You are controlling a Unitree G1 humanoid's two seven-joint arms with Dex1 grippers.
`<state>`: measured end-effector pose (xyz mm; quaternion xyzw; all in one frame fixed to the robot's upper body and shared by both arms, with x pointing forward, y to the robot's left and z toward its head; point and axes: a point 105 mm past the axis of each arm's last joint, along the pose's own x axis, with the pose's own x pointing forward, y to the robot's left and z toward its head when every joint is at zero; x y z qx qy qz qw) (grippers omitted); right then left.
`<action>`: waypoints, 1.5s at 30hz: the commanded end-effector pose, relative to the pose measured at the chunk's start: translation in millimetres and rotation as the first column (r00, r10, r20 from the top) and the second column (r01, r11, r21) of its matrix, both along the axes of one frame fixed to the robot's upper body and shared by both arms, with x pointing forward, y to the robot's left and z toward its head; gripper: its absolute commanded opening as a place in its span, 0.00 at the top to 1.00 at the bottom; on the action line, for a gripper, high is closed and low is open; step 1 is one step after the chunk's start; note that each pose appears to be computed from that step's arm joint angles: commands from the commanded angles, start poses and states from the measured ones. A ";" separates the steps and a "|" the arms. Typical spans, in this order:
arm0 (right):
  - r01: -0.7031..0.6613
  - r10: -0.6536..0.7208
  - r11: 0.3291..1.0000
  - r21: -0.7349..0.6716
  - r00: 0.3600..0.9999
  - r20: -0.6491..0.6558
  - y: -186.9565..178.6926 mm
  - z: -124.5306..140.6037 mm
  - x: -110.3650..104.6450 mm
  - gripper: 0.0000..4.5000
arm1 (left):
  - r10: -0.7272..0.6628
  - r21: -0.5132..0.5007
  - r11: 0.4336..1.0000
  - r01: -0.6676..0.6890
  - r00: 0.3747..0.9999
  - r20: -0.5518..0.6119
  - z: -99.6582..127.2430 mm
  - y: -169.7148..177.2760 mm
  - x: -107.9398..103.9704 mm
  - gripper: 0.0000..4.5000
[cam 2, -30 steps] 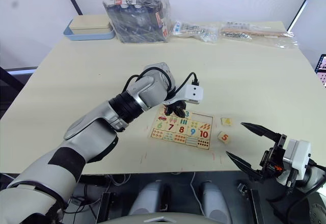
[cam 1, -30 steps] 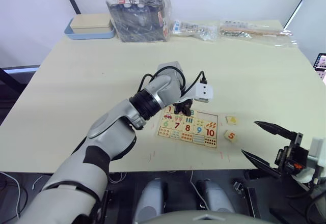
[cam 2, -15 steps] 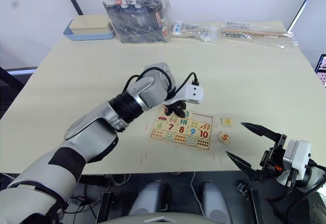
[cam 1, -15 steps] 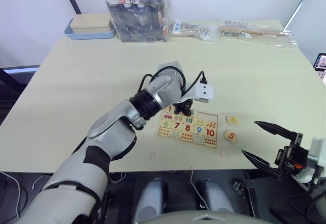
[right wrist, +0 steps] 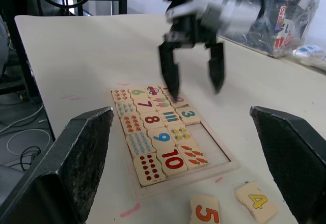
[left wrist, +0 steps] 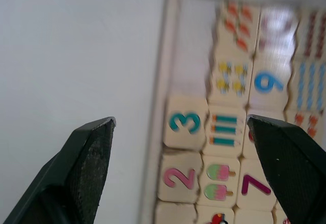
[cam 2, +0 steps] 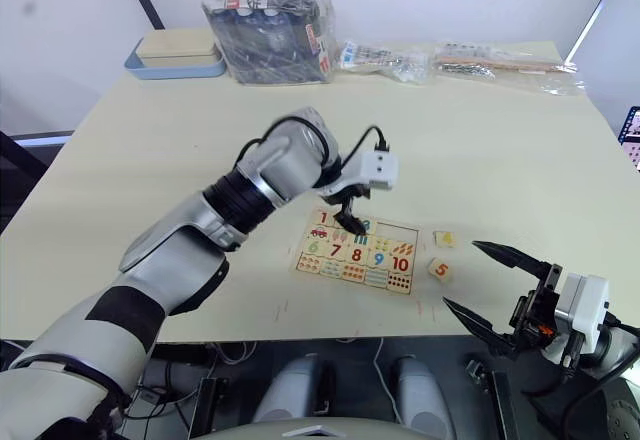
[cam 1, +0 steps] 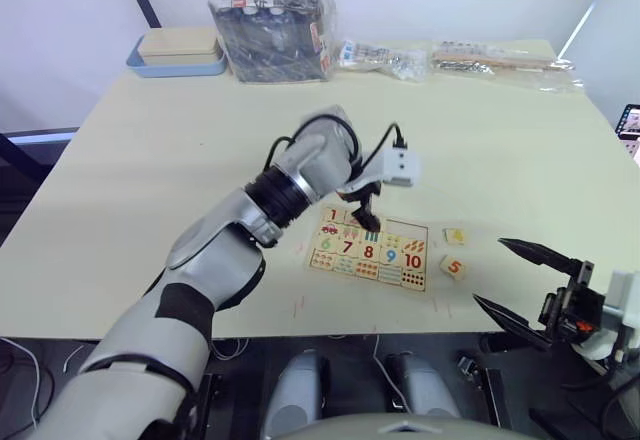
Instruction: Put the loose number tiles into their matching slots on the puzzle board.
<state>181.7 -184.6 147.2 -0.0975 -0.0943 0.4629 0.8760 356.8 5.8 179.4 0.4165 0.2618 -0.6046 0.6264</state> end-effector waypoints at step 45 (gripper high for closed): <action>0.005 -0.005 1.000 -0.004 0.999 0.035 2.8 2.2 1.0 0.00 | -0.238 -0.012 0.970 0.242 0.961 0.144 -54.4 16.8 8.6 0.98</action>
